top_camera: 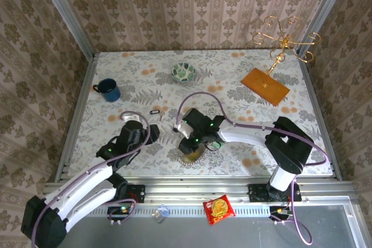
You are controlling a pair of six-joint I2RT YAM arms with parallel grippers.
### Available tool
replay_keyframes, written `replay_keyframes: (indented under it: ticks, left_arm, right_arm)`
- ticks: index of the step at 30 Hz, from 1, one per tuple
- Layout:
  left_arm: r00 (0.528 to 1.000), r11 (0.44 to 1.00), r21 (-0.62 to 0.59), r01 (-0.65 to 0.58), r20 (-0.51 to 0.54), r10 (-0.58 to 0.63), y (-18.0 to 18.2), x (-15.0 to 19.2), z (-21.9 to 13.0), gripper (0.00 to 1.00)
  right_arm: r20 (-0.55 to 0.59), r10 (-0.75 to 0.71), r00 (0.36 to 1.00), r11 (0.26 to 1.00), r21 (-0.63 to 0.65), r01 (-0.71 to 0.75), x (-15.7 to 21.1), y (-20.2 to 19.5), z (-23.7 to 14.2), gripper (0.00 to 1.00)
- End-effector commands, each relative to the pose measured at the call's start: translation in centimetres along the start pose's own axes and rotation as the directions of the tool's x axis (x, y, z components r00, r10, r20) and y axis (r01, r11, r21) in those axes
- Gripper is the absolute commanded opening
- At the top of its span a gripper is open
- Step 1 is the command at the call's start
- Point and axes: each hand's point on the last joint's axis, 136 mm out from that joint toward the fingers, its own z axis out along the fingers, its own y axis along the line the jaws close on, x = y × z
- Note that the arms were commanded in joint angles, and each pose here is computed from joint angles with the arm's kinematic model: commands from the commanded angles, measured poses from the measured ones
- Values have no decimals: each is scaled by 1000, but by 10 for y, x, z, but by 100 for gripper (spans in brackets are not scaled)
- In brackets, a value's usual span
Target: Put the keys on the keyring
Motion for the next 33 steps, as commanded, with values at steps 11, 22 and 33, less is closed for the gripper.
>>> replay_keyframes:
  ticks: [11,22,33]
  left_arm:
    - [981,975,-124,182,95,-171,48,-21,-12,69]
    - [978,974,-113,194,94,-184,49,-18,-10,69]
    - [979,976,-108,190,99,-180,49,-20,-10,68]
  right_arm:
    - [-152,-168,974,986,-36,164,18,15,24,31]
    - [-212,-202,956,979,-23,201,19,16,36,23]
    - [-235,-214,948,977,-24,214,22,17,40,6]
